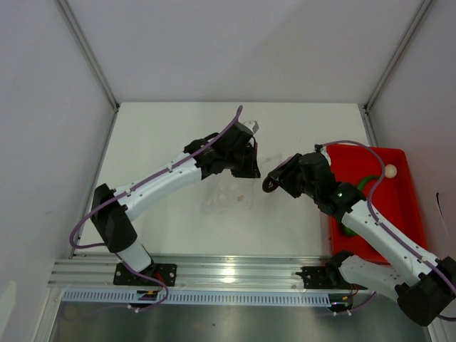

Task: Place the food in the zip-top bag and seal the zipper
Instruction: Place the fake vegetable in the zipper food storage bag.

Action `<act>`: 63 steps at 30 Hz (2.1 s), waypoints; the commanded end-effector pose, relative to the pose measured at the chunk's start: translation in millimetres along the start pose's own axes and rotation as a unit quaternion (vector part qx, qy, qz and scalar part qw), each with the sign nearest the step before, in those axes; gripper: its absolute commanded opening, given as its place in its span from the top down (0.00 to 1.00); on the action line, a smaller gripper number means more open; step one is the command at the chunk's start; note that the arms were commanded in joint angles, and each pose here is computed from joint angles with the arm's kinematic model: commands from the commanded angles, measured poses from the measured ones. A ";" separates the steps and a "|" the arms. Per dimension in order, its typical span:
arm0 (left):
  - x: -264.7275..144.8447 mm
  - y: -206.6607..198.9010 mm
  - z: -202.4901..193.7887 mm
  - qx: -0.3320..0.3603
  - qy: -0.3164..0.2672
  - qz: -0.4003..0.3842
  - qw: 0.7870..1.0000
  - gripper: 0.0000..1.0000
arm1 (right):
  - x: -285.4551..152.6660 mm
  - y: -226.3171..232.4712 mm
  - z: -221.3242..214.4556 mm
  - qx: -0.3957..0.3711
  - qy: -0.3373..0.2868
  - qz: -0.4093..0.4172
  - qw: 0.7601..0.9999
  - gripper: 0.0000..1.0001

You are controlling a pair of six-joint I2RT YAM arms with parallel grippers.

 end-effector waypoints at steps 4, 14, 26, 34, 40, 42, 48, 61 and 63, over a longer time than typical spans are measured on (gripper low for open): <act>-11.0 -18.9 15.0 -0.008 -0.027 -0.041 0.999 0.99 | 5.6 16.5 -2.3 0.015 0.006 0.020 1.000 0.85; -5.5 -17.6 13.1 -0.010 -0.023 -0.040 0.999 0.99 | 8.2 19.8 -15.3 -0.052 0.045 0.017 0.998 0.80; -5.0 -9.0 11.6 0.032 -0.027 -0.021 0.999 1.00 | -13.3 13.9 -17.0 -0.163 0.111 0.010 0.980 0.79; -5.0 -1.4 2.5 0.068 -0.040 -0.036 0.996 0.99 | -24.4 5.9 -13.9 -0.158 0.206 0.061 0.964 0.79; -5.7 -2.2 -0.7 0.088 -0.061 -0.043 0.993 0.99 | -24.9 0.1 -16.4 -0.134 0.242 0.082 0.958 0.79; -5.8 -2.4 1.6 0.092 -0.067 -0.033 0.993 0.99 | -27.0 1.8 -20.5 -0.129 0.257 0.093 0.953 0.79; -2.3 -0.1 4.6 0.095 -0.062 -0.013 0.993 0.99 | -37.8 1.6 -25.5 -0.129 0.272 0.104 0.948 0.79; -2.1 0.7 4.0 0.098 -0.070 -0.012 0.993 0.99 | -47.1 -3.2 -29.4 -0.115 0.287 0.105 0.945 0.79; -5.3 -0.4 2.3 0.101 -0.077 -0.018 0.992 0.99 | -42.4 -0.5 -28.6 -0.107 0.289 0.102 0.946 0.78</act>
Point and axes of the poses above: each gripper's point midway between its finger pads, its own x axis out along the fingers, its own y axis along the line the jaws close on, z = x × y, the point moved 7 cm from there along -x, back along the fingers, and after that the axes turned 4 degrees about x, right-handed, at the moved point
